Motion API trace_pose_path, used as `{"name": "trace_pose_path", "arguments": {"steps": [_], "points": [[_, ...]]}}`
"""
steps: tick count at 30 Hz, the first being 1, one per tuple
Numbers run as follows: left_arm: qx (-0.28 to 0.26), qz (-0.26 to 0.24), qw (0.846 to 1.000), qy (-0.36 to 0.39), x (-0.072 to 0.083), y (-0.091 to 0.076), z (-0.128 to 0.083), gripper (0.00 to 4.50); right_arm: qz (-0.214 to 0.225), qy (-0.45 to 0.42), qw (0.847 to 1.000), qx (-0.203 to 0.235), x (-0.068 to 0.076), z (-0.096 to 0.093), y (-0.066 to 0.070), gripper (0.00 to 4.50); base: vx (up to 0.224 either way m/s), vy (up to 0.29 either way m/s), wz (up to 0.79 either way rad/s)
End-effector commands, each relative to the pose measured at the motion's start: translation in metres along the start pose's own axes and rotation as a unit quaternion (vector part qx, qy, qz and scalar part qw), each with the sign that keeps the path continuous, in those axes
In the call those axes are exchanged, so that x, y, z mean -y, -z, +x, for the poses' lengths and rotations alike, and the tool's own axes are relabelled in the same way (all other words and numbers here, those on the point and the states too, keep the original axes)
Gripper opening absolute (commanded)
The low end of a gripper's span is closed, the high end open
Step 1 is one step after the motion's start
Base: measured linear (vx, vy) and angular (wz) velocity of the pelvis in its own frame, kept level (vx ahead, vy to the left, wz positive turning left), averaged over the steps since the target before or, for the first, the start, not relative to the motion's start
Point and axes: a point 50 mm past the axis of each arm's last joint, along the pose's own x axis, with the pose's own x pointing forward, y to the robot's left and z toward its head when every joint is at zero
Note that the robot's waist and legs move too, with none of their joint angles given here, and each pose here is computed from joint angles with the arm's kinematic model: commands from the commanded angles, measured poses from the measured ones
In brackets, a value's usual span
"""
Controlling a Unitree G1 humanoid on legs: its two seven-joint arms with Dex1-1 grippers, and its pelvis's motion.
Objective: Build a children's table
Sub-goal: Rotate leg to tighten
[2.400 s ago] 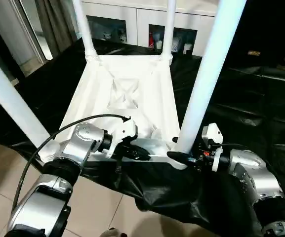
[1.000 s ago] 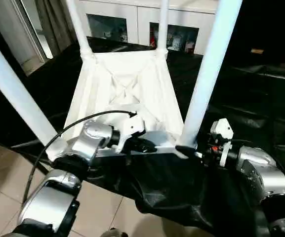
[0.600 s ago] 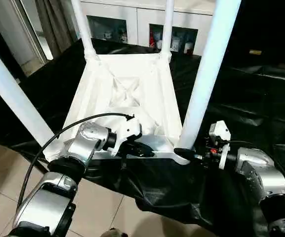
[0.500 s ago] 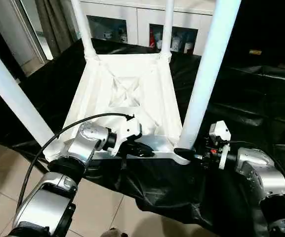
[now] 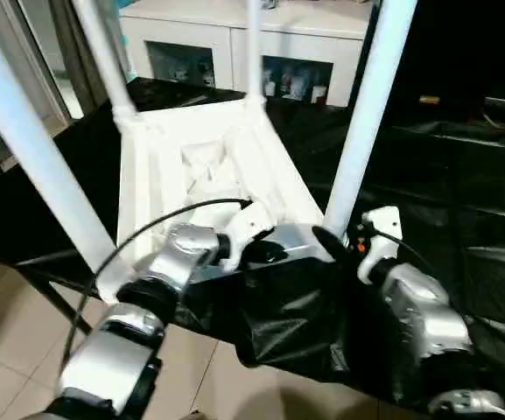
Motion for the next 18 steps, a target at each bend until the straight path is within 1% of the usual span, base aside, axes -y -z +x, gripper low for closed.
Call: {"name": "trace_pose_path", "arguments": {"steps": [1,4,5,6,7,8,9,11,12,14,15,16,17,18], "points": [[0.027,0.007,1.0,-0.007,0.004,-0.02,0.015,0.0,0.036,0.001,0.996,-0.08,-0.02,0.005,0.037,2.51,0.0,0.0,0.0],[0.027,0.007,1.0,-0.009,0.008,-0.023,0.023,0.0,0.032,0.006,0.997,-0.072,-0.034,0.014,0.037,2.51,0.0,0.0,0.0],[0.027,0.007,1.0,-0.009,0.008,-0.023,0.023,0.0,0.032,0.006,0.997,-0.072,-0.034,0.014,0.037,2.51,0.0,0.0,0.0],[0.026,0.008,1.0,-0.007,0.009,-0.024,0.025,0.0,0.012,-0.015,0.998,-0.064,-0.043,0.017,0.035,2.51,0.0,0.0,0.0],[0.025,0.01,1.0,-0.003,0.009,-0.024,0.025,0.0,-0.011,-0.043,0.997,-0.056,-0.048,0.018,0.033,2.51,0.0,0.0,0.0],[0.025,0.011,1.0,0.0,0.009,-0.023,0.024,0.0,-0.019,-0.062,0.997,-0.051,-0.051,0.017,0.032,2.51,0.0,0.0,0.0],[0.025,0.013,1.0,0.005,0.01,-0.022,0.023,0.0,-0.016,-0.073,0.996,-0.047,-0.051,0.016,0.031,2.86,0.0,0.0,0.0],[0.024,0.015,0.999,0.015,0.01,-0.021,0.021,0.0,-0.011,-0.08,0.996,-0.04,-0.049,0.015,0.029,3.21,0.0,0.0,0.0],[0.026,0.021,0.999,0.041,0.011,-0.017,0.016,0.0,-0.01,-0.097,0.995,-0.028,-0.044,0.012,0.023,3.23,0.0,0.0,0.0],[0.027,0.023,0.998,0.05,0.012,-0.016,0.015,0.0,-0.013,-0.102,0.994,-0.025,-0.043,0.011,0.021,3.3,0.0,0.0,0.0],[0.02,0.024,0.997,0.069,0.012,-0.011,0.009,0.0,-0.031,-0.127,0.991,-0.025,-0.04,0.007,0.018,3.43,0.0,0.0,0.0],[0.018,0.024,0.996,0.081,0.011,-0.009,0.005,0.0,-0.038,-0.145,0.988,-0.024,-0.038,0.004,0.016,3.43,0.0,0.0,0.0],[0.018,0.024,0.996,0.081,0.011,-0.009,0.005,0.0,-0.038,-0.145,0.988,-0.024,-0.038,0.004,0.016,3.43,0.0,0.0,0.0],[0.013,0.027,0.995,0.099,0.011,-0.005,-0.001,0.0,-0.045,-0.181,0.982,-0.023,-0.035,-0.001,0.013,3.43,0.0,0.0,0.0]]}}
